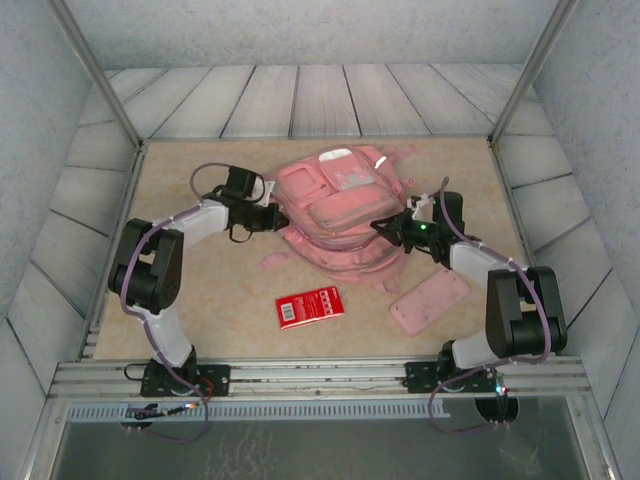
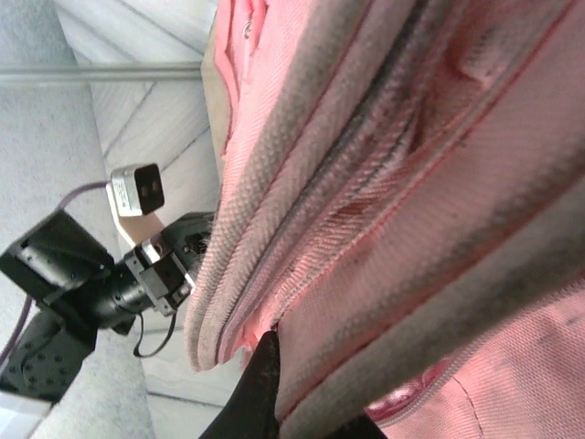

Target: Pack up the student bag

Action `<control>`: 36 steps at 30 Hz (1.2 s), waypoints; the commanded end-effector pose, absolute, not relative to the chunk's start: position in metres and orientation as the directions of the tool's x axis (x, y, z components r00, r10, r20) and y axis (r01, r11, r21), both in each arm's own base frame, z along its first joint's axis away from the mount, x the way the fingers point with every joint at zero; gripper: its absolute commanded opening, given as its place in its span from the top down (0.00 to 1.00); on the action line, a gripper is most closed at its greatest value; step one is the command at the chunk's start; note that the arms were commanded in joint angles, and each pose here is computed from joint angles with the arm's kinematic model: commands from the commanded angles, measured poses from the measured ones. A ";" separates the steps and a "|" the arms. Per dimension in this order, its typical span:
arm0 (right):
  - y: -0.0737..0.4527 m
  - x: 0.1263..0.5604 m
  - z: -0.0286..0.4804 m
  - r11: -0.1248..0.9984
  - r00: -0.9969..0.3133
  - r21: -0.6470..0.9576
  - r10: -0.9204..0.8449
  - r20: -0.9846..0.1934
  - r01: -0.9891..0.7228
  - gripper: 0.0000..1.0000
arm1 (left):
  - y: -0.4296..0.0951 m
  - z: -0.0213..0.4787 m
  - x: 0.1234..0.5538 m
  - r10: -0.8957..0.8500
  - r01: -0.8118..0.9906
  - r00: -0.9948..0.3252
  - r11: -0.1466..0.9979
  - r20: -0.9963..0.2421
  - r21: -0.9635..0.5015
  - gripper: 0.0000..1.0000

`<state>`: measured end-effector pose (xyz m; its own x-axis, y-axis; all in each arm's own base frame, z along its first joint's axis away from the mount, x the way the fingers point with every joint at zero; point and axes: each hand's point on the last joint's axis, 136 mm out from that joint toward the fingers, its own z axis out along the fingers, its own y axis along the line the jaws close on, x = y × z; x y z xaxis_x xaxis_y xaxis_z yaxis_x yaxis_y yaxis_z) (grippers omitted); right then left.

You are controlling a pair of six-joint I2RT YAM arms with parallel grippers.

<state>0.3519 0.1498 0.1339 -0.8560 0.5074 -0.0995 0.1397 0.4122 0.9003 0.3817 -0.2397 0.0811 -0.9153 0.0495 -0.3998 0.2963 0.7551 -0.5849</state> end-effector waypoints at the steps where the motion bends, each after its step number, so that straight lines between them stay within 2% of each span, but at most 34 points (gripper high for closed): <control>1: 0.141 0.354 0.145 0.472 -0.884 0.880 0.433 -0.176 0.056 1.00 | -0.167 0.059 0.418 -0.106 0.097 -0.902 0.896 -0.419 -0.433 1.00; 7: 0.149 0.367 0.167 0.464 -0.901 0.886 0.371 -0.225 -0.030 1.00 | -0.160 0.061 0.416 -0.102 0.113 -0.894 0.892 -0.437 -0.438 1.00; 9: 0.150 0.376 0.180 0.455 -0.893 0.888 0.372 -0.251 -0.060 1.00 | -0.169 0.070 0.411 -0.082 0.162 -0.887 0.867 -0.455 -0.472 0.95; 15: 0.172 0.400 0.206 0.429 -0.893 0.894 0.344 -0.292 -0.127 1.00 | -0.185 0.100 0.383 -0.004 0.288 -0.870 0.808 -0.493 -0.514 0.60; 18: 0.188 0.408 0.213 0.419 -0.899 0.895 0.316 -0.303 -0.154 1.00 | -0.188 0.118 0.367 0.048 0.345 -0.845 0.810 -0.532 -0.475 0.50; 24: 0.213 0.413 0.220 0.397 -0.908 0.899 0.279 -0.312 -0.187 1.00 | -0.203 0.169 0.346 0.114 0.473 -0.758 0.774 -0.642 -0.421 0.42; 29: 0.231 0.413 0.224 0.379 -0.916 0.899 0.235 -0.324 -0.220 1.00 | -0.236 0.210 0.330 0.266 0.647 -0.607 0.712 -0.749 -0.272 0.32; 33: 0.252 0.409 0.223 0.382 -0.930 0.884 0.135 -0.341 -0.269 1.00 | -0.252 0.229 0.329 0.289 0.696 -0.538 0.682 -0.792 -0.224 0.31; 36: 0.269 0.402 0.216 0.388 -0.940 0.873 0.046 -0.338 -0.295 1.00 | -0.243 0.232 0.336 0.277 0.655 -0.541 0.731 -0.794 -0.191 0.33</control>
